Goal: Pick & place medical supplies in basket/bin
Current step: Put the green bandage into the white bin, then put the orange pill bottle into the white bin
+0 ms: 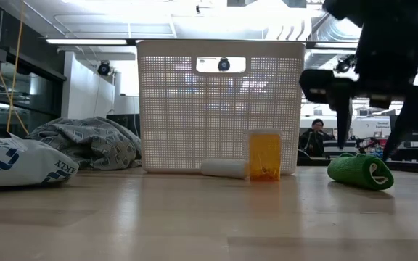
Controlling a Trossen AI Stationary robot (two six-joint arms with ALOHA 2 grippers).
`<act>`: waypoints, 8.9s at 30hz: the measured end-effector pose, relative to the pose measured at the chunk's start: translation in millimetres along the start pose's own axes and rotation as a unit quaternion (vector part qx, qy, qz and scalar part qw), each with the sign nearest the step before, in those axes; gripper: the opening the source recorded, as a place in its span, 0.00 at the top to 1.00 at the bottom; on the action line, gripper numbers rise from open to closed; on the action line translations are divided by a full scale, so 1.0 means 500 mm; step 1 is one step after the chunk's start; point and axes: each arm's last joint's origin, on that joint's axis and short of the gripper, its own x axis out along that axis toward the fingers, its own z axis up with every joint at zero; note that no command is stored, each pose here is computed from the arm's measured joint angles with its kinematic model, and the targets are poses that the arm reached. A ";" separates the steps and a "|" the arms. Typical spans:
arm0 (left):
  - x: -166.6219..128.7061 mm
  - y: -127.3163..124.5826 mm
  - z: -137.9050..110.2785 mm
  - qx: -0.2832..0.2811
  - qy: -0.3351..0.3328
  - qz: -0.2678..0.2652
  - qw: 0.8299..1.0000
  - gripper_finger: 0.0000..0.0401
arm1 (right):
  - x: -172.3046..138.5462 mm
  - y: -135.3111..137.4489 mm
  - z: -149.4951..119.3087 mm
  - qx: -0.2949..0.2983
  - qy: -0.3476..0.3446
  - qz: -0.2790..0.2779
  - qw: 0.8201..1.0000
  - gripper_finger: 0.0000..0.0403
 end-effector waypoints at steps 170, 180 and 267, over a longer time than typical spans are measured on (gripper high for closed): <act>-0.023 0.041 -0.088 -0.031 0.178 0.211 0.961 0.51 | -0.041 -0.632 -0.204 0.286 -0.022 -0.138 0.948 0.89; -0.023 0.041 -0.088 -0.031 0.178 0.211 0.961 0.51 | -0.034 -0.628 -0.207 0.289 -0.023 -0.122 0.949 0.89; 0.118 -0.060 -0.170 -0.157 0.239 0.158 0.945 0.51 | -0.667 -0.136 0.101 0.192 -0.316 -0.124 0.921 0.60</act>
